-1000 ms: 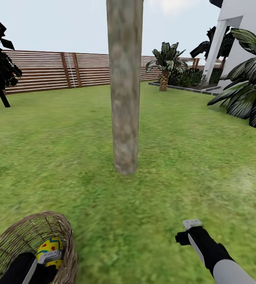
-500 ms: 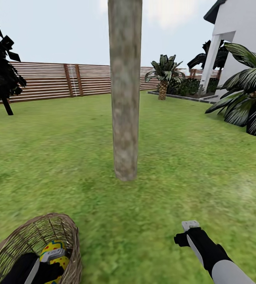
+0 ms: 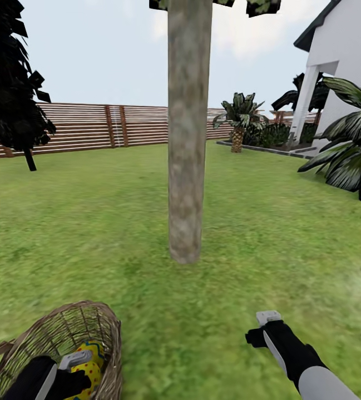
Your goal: Take the three Easter eggs out of the wicker basket on the lawn in the garden, then place them on the lawn next to a single tree (choose any tree) so that all three eggs are next to the same tree and none are left in the basket.
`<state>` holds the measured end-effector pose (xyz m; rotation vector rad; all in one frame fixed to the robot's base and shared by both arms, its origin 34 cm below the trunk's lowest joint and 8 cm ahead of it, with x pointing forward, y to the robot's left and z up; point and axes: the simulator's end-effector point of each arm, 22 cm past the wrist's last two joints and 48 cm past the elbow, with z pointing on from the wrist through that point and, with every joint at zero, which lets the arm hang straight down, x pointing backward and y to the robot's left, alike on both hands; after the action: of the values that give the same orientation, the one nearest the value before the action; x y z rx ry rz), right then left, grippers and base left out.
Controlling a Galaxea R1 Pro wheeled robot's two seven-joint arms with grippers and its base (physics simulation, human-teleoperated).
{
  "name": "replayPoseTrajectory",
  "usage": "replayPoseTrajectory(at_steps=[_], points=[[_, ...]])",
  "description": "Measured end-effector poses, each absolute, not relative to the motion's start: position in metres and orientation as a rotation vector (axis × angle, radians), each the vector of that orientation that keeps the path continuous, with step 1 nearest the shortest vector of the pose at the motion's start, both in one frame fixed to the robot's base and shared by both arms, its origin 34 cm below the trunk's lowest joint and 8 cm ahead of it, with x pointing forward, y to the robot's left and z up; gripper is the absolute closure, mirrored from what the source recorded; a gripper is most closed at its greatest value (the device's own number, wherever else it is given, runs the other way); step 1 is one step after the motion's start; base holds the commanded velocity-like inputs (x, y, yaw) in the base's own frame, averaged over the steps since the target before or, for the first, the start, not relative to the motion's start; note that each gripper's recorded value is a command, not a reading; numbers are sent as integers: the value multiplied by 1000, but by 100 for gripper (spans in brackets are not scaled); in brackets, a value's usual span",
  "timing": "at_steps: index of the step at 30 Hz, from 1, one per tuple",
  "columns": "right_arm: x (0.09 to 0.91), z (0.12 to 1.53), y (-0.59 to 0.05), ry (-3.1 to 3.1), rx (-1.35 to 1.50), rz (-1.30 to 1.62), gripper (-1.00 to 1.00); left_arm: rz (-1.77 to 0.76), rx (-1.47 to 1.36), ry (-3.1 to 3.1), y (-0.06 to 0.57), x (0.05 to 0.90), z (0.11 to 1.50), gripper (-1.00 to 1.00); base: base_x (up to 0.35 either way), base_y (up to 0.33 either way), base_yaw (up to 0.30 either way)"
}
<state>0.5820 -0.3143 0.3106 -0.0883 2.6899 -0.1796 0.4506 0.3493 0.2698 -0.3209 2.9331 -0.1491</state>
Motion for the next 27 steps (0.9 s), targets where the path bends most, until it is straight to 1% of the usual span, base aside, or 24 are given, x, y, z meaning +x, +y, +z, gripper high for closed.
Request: replayPoseTrajectory(at_steps=[17, 19, 24, 27], points=[[592, 348, -314, 2689, -87, -177, -100, -149, -319, 2928, 349, 462, 308, 100, 0, 0, 6], [593, 353, -314, 2689, -88, -178, -100, -149, -319, 2928, 349, 463, 312, 100, 0, 0, 125], [596, 364, -314, 2689, -88, -178, -100, -151, -319, 2928, 348, 466, 323, 100, 0, 0, 243], [598, 371, -314, 2689, -87, -178, -100, -151, -318, 2929, 348, 467, 330, 100, 0, 0, 47]])
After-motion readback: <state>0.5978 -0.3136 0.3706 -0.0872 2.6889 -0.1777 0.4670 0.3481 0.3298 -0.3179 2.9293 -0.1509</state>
